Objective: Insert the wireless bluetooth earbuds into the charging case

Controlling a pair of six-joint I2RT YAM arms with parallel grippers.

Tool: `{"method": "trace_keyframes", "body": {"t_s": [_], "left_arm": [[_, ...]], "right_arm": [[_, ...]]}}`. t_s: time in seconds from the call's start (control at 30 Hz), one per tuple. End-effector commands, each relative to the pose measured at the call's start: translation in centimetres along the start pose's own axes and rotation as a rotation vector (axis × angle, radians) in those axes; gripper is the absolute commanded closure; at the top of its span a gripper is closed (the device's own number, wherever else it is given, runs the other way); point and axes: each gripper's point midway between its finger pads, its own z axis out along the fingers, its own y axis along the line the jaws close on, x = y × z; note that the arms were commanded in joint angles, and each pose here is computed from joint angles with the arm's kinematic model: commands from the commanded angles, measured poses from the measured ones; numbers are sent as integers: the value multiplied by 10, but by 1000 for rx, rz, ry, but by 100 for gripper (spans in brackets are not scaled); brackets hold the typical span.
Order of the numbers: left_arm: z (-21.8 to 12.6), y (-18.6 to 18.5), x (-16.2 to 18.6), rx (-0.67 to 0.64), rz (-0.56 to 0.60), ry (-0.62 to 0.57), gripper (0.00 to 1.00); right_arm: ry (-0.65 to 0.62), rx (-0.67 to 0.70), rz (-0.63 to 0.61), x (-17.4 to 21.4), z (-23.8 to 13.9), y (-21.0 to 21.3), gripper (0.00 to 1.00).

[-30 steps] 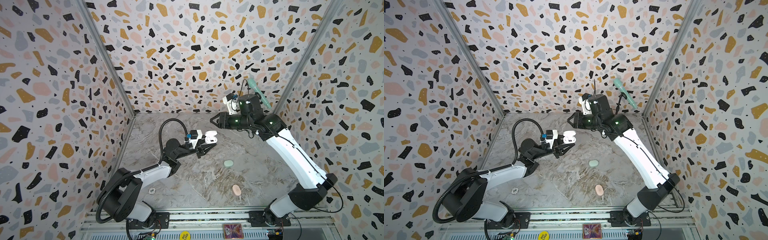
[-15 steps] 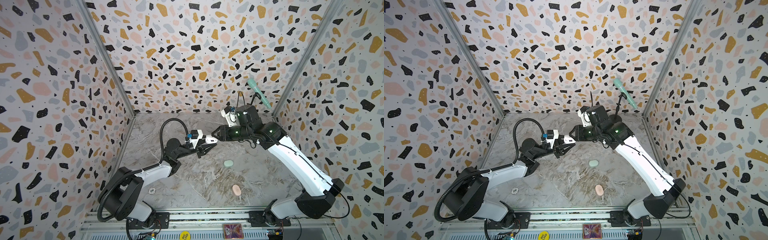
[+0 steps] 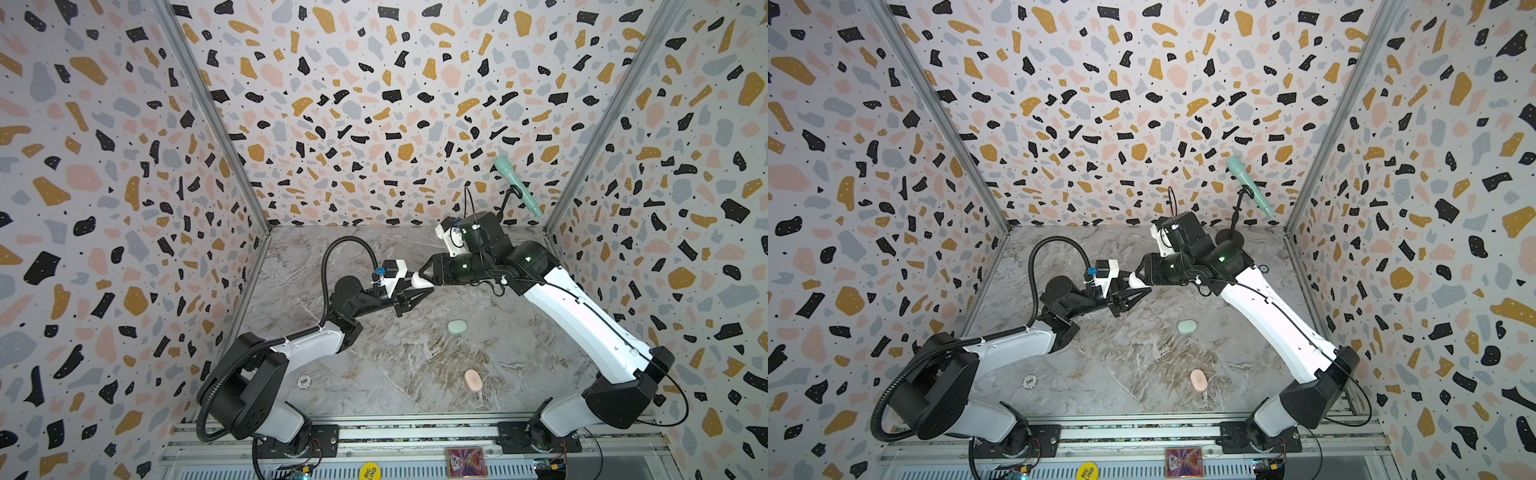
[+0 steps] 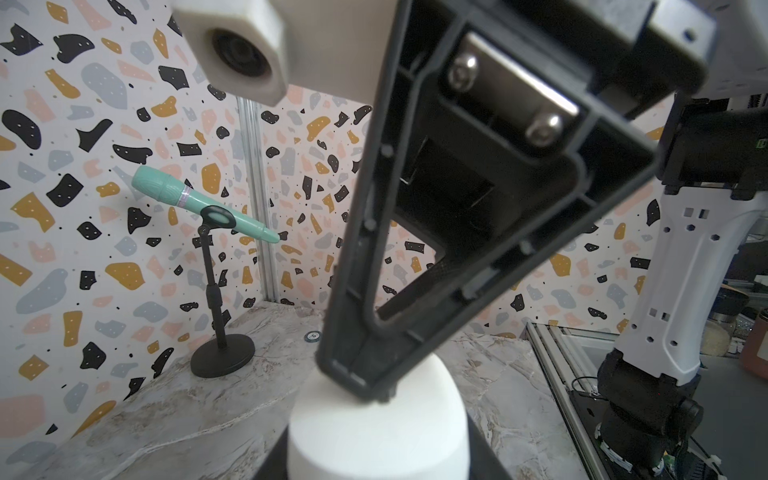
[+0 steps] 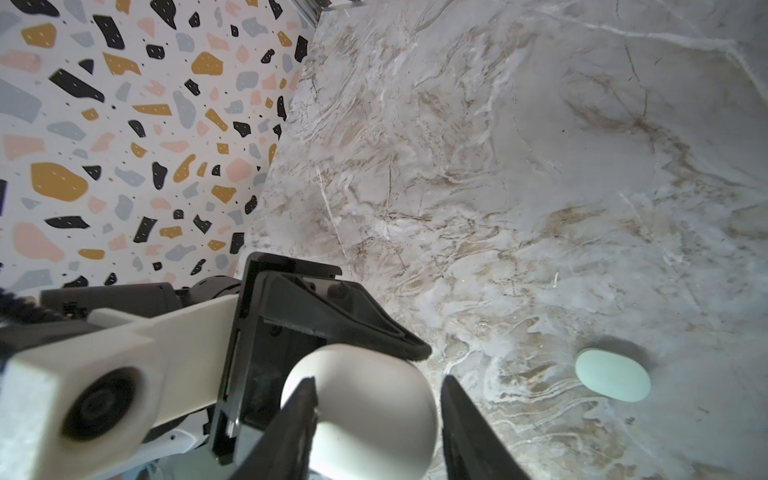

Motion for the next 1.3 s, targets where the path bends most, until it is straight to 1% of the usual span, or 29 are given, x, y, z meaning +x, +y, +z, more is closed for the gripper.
{"method": "trace_keyframes", "body": {"t_s": [0.0,0.1,0.23,0.4,0.5,0.63,0.73,0.77,0.8,0.83,1.0,1.13,1.27], "left_arm": [[3,-5,-27,27,79,-68,68],[4,-5,-25,26,77,-63,68],[4,-5,-26,26,80,-62,68],[3,-5,-26,22,86,-55,68],[2,-5,-23,19,83,-47,67],[0,-3,-12,0,53,-16,50],[-8,-3,6,-33,24,33,33],[-12,-2,15,-53,12,59,25],[-15,-2,22,-70,-1,78,2],[-20,-2,31,-86,-17,99,0],[-43,4,68,-210,-89,203,0],[-61,17,85,-345,-135,261,0],[-76,28,99,-460,-165,308,0]], "right_arm": [[41,24,-28,8,-8,6,37],[78,32,-44,14,-1,11,31],[107,57,-53,17,6,12,29],[107,66,-49,15,9,12,35],[104,68,-48,15,9,11,43],[75,96,-42,16,2,4,49],[62,147,-26,27,-3,-12,50],[62,162,-15,34,-3,-19,50],[61,176,-7,40,-3,-25,51],[59,195,5,48,-3,-34,51],[56,276,51,90,2,-76,52],[62,334,65,128,15,-112,52],[64,333,61,161,40,-130,52]]}}
